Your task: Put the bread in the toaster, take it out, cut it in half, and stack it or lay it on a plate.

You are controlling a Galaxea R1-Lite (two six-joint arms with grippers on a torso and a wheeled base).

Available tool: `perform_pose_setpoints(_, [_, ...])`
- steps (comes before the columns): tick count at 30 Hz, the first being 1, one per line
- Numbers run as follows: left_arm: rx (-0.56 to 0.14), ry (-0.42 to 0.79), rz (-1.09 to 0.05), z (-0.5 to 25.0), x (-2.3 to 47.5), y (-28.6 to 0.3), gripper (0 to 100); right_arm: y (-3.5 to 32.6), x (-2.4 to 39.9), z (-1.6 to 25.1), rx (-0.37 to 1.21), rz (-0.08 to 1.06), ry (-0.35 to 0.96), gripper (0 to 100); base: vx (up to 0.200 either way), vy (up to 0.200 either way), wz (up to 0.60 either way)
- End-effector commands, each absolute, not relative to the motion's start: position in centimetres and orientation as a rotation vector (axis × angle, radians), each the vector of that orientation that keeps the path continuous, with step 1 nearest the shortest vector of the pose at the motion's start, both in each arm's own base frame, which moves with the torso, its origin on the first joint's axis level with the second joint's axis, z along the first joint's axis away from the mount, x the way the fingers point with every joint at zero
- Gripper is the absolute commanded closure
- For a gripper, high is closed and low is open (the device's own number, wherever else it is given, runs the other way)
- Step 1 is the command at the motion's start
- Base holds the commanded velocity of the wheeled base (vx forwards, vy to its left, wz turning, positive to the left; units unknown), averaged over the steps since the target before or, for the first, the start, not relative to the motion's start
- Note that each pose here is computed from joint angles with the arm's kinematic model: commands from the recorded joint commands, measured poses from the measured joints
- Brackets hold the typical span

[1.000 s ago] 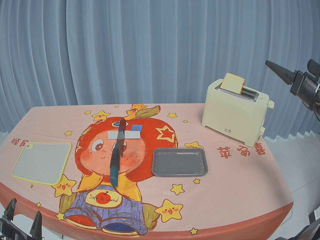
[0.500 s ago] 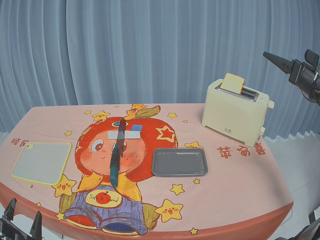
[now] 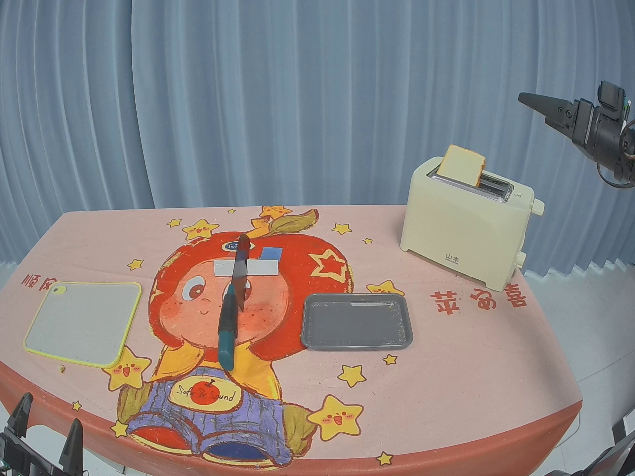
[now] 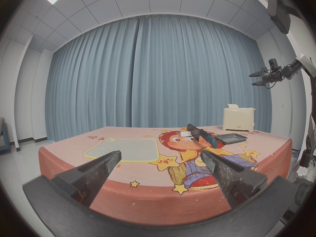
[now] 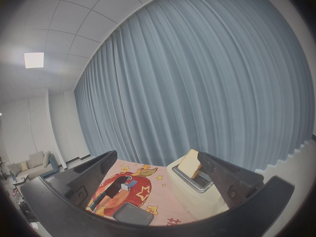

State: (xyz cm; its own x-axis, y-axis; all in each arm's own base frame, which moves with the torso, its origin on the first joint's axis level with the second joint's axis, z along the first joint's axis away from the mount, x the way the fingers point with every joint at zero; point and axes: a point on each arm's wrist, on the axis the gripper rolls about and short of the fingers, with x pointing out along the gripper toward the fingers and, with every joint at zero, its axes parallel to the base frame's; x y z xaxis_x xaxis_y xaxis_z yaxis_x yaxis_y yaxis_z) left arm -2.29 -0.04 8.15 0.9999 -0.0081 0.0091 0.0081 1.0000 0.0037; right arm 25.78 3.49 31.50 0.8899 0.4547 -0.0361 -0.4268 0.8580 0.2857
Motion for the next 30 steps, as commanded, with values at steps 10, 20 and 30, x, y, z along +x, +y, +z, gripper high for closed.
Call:
perform_pose_setpoints(10, [0.003,-0.009,-0.008,7.6,-2.3,0.0,0,3.8,28.6,29.3,0.278,0.455,0.17,0,0.0,0.0,0.0])
perform_pose_setpoints(20, [0.003,-0.009,-0.008,7.6,-2.3,0.0,0,4.1,30.5,27.7,0.281,0.454,0.224,0,0.0,0.0,0.0])
perform_pose_setpoints(30, [0.003,-0.009,-0.008,7.6,-2.3,0.0,0,4.4,31.8,26.7,0.288,0.451,0.253,0,0.0,0.0,0.0])
